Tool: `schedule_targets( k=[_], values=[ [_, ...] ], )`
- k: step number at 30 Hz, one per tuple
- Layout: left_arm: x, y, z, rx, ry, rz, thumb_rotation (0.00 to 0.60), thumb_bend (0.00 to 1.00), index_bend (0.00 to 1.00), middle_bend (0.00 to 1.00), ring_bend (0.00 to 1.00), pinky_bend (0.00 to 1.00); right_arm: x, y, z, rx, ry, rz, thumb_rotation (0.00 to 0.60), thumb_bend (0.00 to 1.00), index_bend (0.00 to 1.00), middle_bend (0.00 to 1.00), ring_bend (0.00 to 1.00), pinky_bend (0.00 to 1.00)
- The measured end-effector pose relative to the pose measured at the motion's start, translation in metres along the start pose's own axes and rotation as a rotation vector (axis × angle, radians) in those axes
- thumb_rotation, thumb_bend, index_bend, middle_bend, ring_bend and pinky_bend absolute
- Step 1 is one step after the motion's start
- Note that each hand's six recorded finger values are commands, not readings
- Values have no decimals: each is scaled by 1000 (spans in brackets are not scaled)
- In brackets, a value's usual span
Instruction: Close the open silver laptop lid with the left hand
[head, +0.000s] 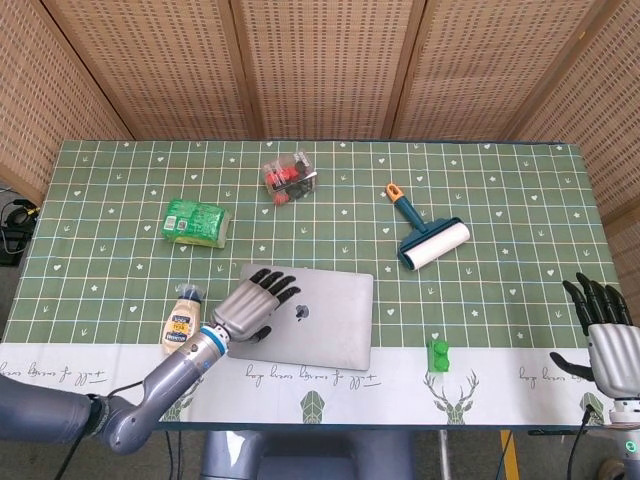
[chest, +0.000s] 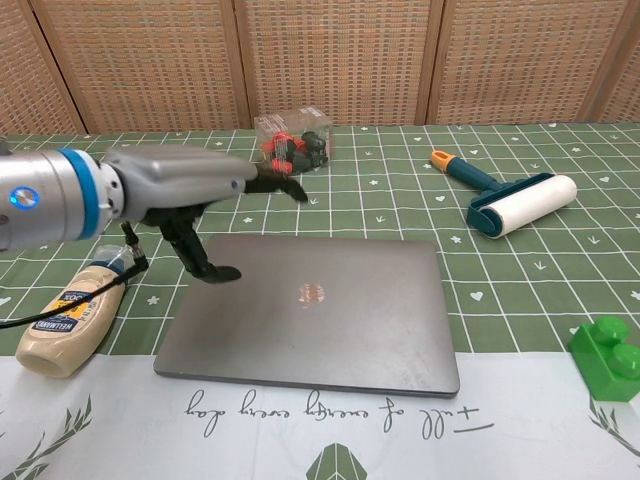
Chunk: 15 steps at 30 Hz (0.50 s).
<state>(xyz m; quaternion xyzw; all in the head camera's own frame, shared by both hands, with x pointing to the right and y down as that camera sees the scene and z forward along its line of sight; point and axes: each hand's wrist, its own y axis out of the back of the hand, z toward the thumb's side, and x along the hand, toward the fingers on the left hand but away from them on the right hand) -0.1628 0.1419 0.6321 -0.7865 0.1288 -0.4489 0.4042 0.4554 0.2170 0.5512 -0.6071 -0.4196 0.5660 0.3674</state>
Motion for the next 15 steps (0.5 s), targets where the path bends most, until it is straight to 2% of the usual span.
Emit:
schedule_targets(
  k=[5,8,11,15],
  values=[
    [-39,18,-29,23,97,225,600,225,0,0,0,0,0,-3,2,3,7,1,600,57,6,0,0,0],
    [-73,14,-51,36,184,335,600,218,0,0,0,0,0,-5,5,2,18,2,600,57,0,0,0,0],
    [-112,-2,-74,53,286,405,600,217,0,0,0,0,-1,-9,8,8,32,8,600,57,0,0,0,0],
    [-155,-31,-97,80,390,430,600,216,0,0,0,0,0,-14,12,19,39,17,600,57,0,0,0,0]
  ],
)
